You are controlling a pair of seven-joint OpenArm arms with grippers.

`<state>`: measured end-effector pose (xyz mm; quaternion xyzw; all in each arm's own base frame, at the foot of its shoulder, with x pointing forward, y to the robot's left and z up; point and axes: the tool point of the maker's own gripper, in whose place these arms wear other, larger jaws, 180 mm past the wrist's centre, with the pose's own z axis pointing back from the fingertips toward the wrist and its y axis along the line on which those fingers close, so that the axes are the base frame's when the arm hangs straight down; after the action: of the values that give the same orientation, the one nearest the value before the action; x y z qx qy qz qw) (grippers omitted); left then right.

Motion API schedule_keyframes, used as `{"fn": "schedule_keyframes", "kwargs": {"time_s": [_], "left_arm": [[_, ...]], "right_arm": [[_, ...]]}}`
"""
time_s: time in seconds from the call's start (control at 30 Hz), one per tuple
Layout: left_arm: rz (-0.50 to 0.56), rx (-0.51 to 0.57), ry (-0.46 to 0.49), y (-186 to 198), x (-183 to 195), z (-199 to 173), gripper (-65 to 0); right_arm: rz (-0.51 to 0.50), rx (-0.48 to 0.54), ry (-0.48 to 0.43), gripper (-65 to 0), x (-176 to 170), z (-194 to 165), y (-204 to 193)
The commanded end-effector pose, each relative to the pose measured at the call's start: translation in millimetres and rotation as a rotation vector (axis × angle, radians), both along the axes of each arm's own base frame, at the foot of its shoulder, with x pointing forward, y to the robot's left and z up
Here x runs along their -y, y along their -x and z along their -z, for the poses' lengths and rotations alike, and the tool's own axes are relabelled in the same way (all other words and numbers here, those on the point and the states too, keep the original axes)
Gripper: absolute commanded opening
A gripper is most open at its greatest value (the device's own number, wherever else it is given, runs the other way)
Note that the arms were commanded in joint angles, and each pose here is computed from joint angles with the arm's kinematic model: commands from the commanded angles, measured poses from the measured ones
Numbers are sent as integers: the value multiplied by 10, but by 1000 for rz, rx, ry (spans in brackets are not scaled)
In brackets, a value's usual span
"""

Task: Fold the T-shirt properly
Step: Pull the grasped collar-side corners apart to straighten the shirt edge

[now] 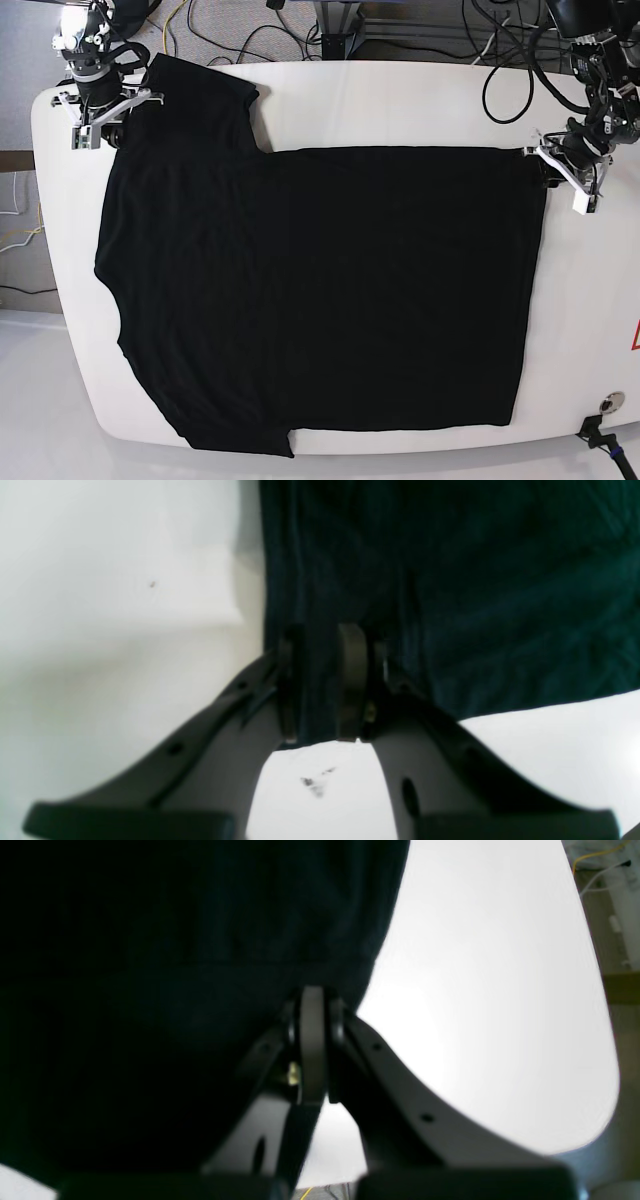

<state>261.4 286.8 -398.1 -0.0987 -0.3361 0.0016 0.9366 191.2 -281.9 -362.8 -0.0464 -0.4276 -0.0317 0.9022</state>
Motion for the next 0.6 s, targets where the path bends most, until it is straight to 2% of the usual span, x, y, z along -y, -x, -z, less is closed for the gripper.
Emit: {"fn": "schedule_keyframes", "kwargs": {"time_s": [0.0, 0.27, 0.3, 0.43, 0.57], "left_arm": [[-18, 50, 0, -98, -46, -83, -531], [-86, 73, -15, -158, -117, 50, -429], [-67, 0, -11, -5, -68, 154, -486], [-59, -32, -15, 95, -50, 202, -516], [-44, -31, -45, 155, -26, 154, -614]], "right_arm": [[-2, 45, 38, -650, 57, -121, -88], [-3, 52, 52, -650, 71, -135, -131], [-31, 44, 43, -650, 3, -162, -109], [-78, 44, 41, -650, -119, -225, -106], [-74, 46, 51, -650, -106, -261, -92]]}}
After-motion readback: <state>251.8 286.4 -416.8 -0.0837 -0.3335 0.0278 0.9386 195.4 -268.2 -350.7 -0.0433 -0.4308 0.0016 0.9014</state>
